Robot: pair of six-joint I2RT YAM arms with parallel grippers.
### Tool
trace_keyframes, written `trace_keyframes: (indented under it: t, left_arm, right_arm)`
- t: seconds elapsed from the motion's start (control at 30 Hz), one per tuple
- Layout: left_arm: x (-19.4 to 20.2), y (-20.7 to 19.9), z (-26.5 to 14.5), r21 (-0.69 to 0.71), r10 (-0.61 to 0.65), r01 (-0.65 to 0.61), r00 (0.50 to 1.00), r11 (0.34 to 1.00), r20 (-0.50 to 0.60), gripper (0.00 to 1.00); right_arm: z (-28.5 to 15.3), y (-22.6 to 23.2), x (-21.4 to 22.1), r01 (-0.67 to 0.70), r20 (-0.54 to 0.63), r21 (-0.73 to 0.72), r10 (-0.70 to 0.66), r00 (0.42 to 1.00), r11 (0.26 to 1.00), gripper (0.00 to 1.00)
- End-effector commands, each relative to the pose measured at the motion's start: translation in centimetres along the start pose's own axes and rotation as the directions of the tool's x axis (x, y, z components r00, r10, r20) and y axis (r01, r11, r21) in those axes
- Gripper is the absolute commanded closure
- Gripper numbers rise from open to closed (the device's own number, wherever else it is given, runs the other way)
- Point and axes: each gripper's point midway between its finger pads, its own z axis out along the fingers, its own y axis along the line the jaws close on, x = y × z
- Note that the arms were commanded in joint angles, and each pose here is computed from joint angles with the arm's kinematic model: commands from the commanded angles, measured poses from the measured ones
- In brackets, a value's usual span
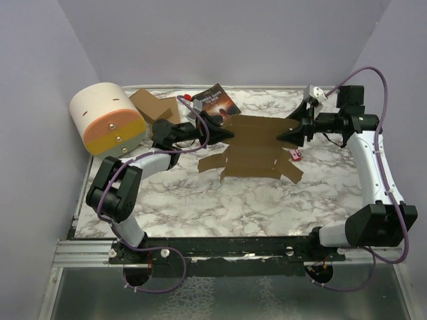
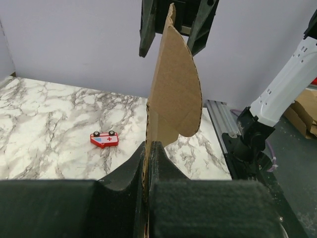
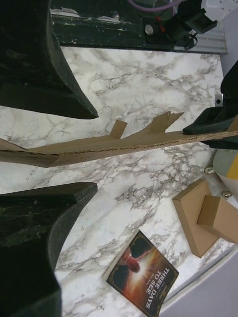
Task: Fold the paper box
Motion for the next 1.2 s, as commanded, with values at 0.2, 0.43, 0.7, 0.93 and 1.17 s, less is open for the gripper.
trace_keyframes:
  t: [0.2, 0.43, 0.7, 0.93, 1.17]
  left_arm:
    - [-1.9, -1.3, 0.5, 0.045, 0.075, -0.077, 0.997, 0.996, 0.028, 1.00]
    - [-1.8, -1.1, 0.4, 0.043, 0.077, -0.077, 0.997, 0.996, 0.023, 1.00]
    - [-1.7, -0.8, 0.1, 0.032, 0.075, -0.075, 0.997, 0.997, 0.012, 1.00]
    - [-2.0, -0.6, 0.2, 0.026, 0.074, -0.074, 0.997, 0.997, 0.018, 1.00]
    - [-1.9, 1.7, -1.8, -0.095, -0.015, 0.021, 0.998, 0.995, 0.062, 0.67]
  right_arm:
    - [0.9, 0.2, 1.1, -0.013, -0.048, -0.026, 0.012, 0.999, 1.000, 0.68]
    - [0.9, 0.2, 0.9, 0.000, -0.057, -0.023, -0.001, 0.998, 1.000, 0.74]
    - [0.7, 0.2, 0.6, 0.006, -0.070, -0.014, -0.007, 0.998, 1.000, 0.89]
    - [0.8, 0.7, 1.1, -0.009, -0.067, -0.042, 0.006, 0.998, 0.999, 0.99]
    - [0.9, 0.5, 1.2, -0.043, -0.036, -0.024, 0.043, 0.998, 0.999, 0.99]
